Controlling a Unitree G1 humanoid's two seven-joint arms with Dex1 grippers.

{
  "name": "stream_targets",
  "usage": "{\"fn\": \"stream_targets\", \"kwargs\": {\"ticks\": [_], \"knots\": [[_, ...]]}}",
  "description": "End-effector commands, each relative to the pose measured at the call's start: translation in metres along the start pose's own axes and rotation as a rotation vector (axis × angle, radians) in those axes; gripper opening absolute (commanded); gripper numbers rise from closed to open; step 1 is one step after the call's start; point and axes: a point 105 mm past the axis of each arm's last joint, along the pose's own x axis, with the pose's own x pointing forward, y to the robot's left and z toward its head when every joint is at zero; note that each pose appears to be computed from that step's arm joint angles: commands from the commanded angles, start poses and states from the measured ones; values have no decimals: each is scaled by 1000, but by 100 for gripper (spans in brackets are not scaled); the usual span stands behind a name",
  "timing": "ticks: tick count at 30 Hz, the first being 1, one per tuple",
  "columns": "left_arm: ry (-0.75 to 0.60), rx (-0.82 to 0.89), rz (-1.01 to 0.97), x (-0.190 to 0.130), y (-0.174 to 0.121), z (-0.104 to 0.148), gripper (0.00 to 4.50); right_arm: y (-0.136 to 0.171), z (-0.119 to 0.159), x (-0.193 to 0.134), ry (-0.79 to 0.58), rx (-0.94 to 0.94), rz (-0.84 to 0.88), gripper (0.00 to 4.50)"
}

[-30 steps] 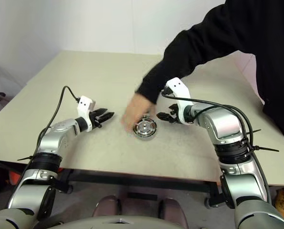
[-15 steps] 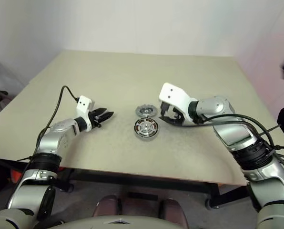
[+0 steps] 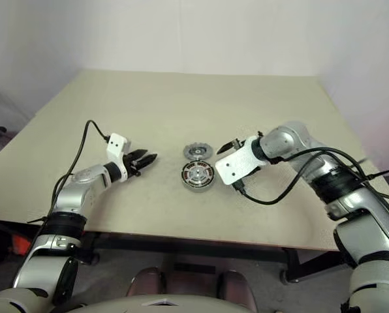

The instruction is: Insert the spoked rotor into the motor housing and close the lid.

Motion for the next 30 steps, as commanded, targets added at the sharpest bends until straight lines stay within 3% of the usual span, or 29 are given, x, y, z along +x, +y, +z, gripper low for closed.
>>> {"fn": "stream_targets", "kwargs": {"ticks": [1, 21, 30], "knots": [[-59, 30, 8, -3, 0, 18, 244, -5, -2, 4, 14, -79, 36, 369], [-51, 26, 31, -9, 3, 14, 244, 1, 13, 27, -43, -166, 83, 369], [-51, 31, 37, -10, 4, 16, 244, 9, 4, 44, -18, -140, 112, 369]]}}
